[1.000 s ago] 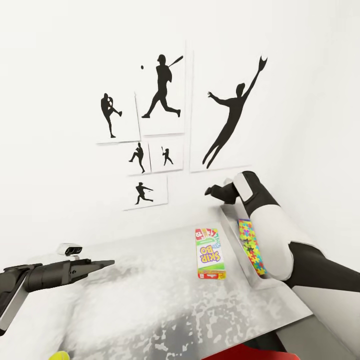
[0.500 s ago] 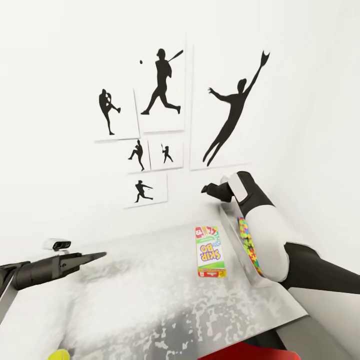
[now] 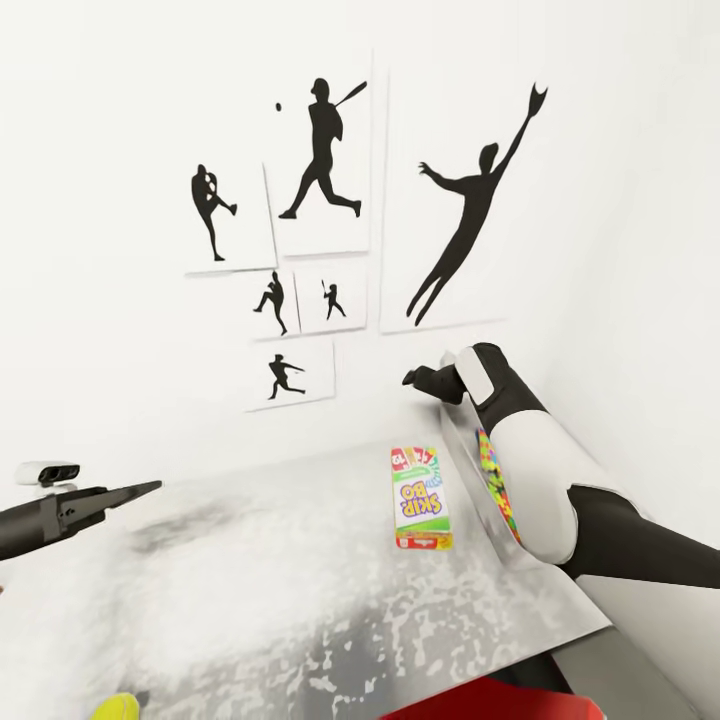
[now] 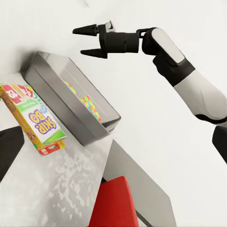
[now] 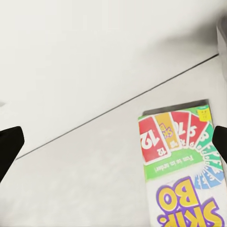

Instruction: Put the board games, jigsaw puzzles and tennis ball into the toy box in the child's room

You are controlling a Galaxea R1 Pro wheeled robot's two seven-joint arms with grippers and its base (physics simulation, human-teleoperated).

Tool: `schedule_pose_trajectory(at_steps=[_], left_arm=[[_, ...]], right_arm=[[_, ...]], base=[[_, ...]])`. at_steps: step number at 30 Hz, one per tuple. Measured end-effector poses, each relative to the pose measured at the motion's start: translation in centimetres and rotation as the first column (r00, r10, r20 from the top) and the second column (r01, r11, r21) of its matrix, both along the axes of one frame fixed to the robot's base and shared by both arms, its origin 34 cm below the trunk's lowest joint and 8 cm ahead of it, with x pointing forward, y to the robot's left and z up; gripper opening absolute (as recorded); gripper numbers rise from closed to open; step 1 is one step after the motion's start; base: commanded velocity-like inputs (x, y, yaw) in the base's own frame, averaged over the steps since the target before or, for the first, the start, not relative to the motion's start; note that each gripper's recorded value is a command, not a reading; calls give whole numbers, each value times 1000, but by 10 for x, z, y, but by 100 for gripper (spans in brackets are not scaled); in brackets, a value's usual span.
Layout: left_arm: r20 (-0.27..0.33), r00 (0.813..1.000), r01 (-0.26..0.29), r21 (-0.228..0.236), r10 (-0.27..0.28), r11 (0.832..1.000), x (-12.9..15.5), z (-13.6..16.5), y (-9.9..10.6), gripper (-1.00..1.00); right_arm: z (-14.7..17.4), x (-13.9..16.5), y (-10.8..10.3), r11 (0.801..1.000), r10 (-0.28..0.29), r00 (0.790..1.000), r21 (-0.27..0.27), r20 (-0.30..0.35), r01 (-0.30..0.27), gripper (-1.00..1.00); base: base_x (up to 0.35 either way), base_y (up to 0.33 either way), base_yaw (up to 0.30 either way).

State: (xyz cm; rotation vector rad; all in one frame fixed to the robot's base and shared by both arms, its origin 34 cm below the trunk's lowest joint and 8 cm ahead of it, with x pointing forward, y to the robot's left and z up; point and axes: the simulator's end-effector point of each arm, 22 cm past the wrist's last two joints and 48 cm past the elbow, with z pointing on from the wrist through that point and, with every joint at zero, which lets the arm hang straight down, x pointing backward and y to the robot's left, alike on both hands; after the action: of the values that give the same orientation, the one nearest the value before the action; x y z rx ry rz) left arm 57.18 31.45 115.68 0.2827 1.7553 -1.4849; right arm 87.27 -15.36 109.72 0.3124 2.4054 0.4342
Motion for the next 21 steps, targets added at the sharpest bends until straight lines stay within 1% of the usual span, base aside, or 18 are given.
schedule_pose_trajectory(at_steps=[6, 13, 17, 21], left_arm=[[-7, 1000, -6, 1, 6, 1000, 2, -3, 2, 100], [-20, 1000, -11, 2, 11, 1000, 4, -9, 5, 100], [-27, 1000, -11, 3, 11, 1000, 5, -12, 5, 100], [-34, 999, -11, 3, 11, 1000, 6, -15, 5, 100]], right_arm=[[-3, 7, -3, 1000, -21, 1000, 1, 23, 21, 100], [-9, 11, -4, 1000, -30, 999, 2, 29, 30, 100], [-13, 13, -3, 1000, -22, 999, -18, 32, 23, 100], [-12, 19, -1, 998, -6, 998, -69, 68, 11, 100]], base=[[0, 0, 0], [0, 0, 0], [0, 0, 0], [0, 0, 0]])
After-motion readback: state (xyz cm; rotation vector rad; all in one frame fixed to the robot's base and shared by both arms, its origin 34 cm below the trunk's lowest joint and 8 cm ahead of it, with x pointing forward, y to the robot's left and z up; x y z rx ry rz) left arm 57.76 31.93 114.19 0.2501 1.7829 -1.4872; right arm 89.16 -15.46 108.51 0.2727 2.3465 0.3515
